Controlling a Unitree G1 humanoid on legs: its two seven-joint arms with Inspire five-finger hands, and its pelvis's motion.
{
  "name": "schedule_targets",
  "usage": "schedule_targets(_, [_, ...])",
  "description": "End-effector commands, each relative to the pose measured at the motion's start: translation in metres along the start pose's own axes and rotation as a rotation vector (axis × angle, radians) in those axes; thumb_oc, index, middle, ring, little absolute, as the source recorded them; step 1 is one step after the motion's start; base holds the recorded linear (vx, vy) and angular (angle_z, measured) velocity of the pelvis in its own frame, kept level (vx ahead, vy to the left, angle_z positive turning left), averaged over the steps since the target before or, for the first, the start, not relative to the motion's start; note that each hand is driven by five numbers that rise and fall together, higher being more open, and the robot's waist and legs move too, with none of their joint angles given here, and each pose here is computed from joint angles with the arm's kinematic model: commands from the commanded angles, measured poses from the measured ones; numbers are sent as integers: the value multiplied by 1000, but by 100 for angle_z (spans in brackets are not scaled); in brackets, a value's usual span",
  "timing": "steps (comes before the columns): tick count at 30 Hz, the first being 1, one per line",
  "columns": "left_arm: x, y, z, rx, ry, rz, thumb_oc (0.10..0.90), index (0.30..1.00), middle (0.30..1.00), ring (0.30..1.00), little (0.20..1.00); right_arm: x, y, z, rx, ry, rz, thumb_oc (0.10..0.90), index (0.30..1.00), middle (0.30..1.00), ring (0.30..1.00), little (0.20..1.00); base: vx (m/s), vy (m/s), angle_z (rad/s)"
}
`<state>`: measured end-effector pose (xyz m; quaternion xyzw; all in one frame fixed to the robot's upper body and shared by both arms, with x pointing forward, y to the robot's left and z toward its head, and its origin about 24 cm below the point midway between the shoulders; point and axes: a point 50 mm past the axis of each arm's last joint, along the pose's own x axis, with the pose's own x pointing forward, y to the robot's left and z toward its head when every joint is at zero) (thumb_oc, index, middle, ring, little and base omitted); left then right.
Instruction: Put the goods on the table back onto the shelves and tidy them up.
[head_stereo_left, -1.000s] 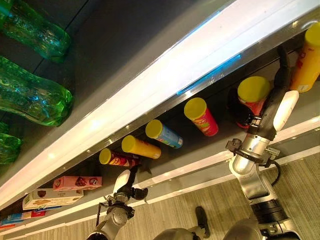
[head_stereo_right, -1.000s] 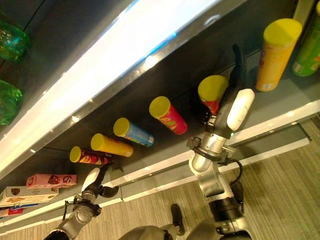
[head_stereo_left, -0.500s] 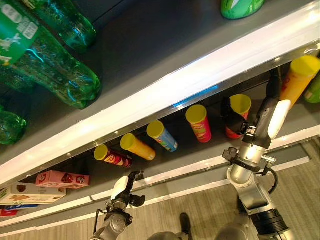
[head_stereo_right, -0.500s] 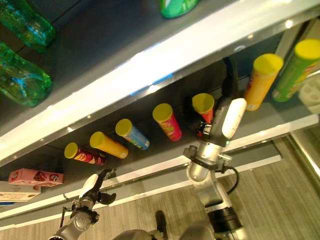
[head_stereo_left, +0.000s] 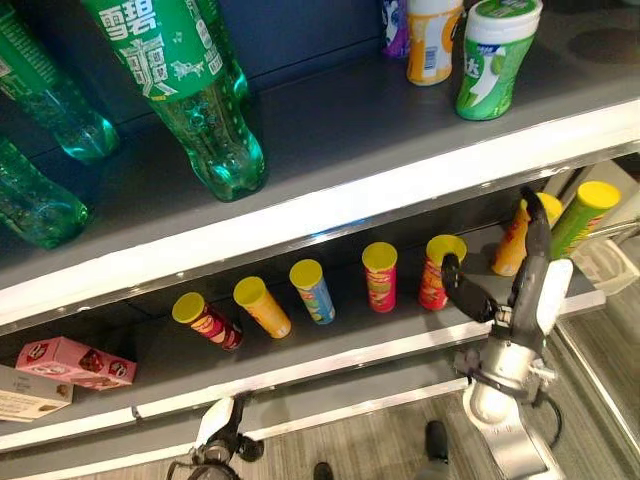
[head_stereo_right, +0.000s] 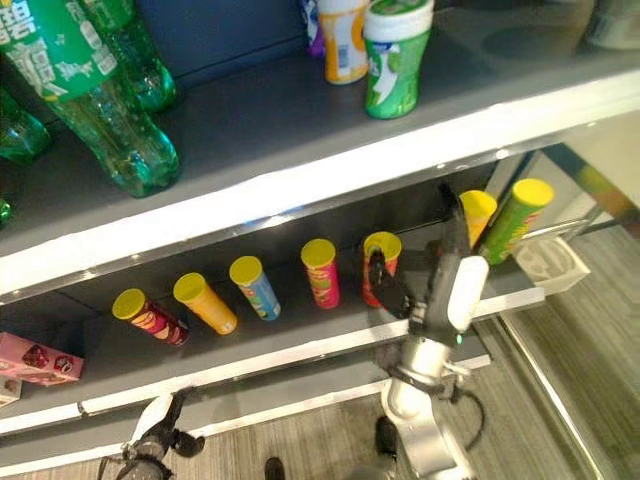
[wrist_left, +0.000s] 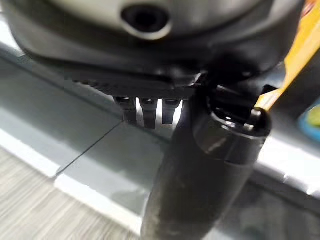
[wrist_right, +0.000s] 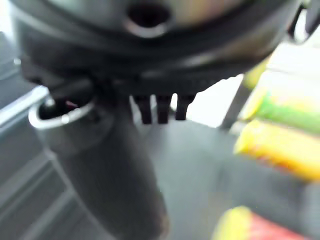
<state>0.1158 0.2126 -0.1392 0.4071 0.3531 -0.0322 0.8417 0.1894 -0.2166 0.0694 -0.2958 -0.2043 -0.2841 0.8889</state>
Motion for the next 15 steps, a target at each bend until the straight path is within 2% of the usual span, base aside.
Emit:
schedule_targets(1, [4,3,-12,-71,100,13,800,900,900,900,900,20,-22,26,52,-178,-131,800,900,900,900,900,21,0,-49])
schedule_targets(2, [1,0,-16,-103,129,7,800,900,900,900,900,13,-24,17,21,-134,-121,800,900,900,900,900,7,-5,-66])
schedule_targets(4, [-6,-12,-20,-156,177,2,800,900,900,900,900,-35,-25,-54,-241,209,-32,800,900,900,900,900,1,-4,-68])
schedule_targets(5, [-5,-12,-20,-156,177,3,800,900,900,900,900,-35,-25,-54,-241,209,-32,800,900,900,900,900,-7,-7,-47])
schedule_targets(6, [-7,-14,-21,-183,193,3,800,900,900,900,900,-55,-26,-79,-313,349,0,800,900,900,900,900,-2,-4,-34])
schedule_targets(7, [-8,-17,-22,-202,214,-2,800,900,900,900,900,-80,-26,-100,-372,505,32,800,900,900,900,900,-7,-23,-26])
schedule_targets(8, [-9,-22,-22,-239,242,-24,800,900,900,900,900,-122,-25,-128,-419,785,88,800,900,900,900,900,7,-23,-18])
schedule_targets(9, [-10,-26,-23,-260,259,-47,800,900,900,900,900,-146,-28,-142,-450,947,123,800,900,900,900,900,6,-27,-26])
schedule_targets(10, [-11,-28,-23,-266,271,-64,800,900,900,900,900,-168,-26,-149,-447,1086,173,800,900,900,900,900,10,-8,-25])
schedule_targets(11, [-11,-28,-23,-266,271,-64,800,900,900,900,900,-168,-26,-149,-447,1086,173,800,900,900,900,900,16,-16,-22])
schedule_targets(12, [-12,-30,-24,-277,285,-82,800,900,900,900,900,-186,-27,-154,-440,1210,211,800,900,900,900,900,30,-24,-7])
schedule_targets(13, [-11,-31,-25,-295,301,-108,800,900,900,900,900,-219,-33,-158,-462,1410,298,800,900,900,900,900,41,-32,-4])
schedule_targets(15, [-12,-31,-27,-305,312,-120,800,900,900,900,900,-230,-35,-158,-461,1473,355,800,900,900,900,900,14,-12,-2])
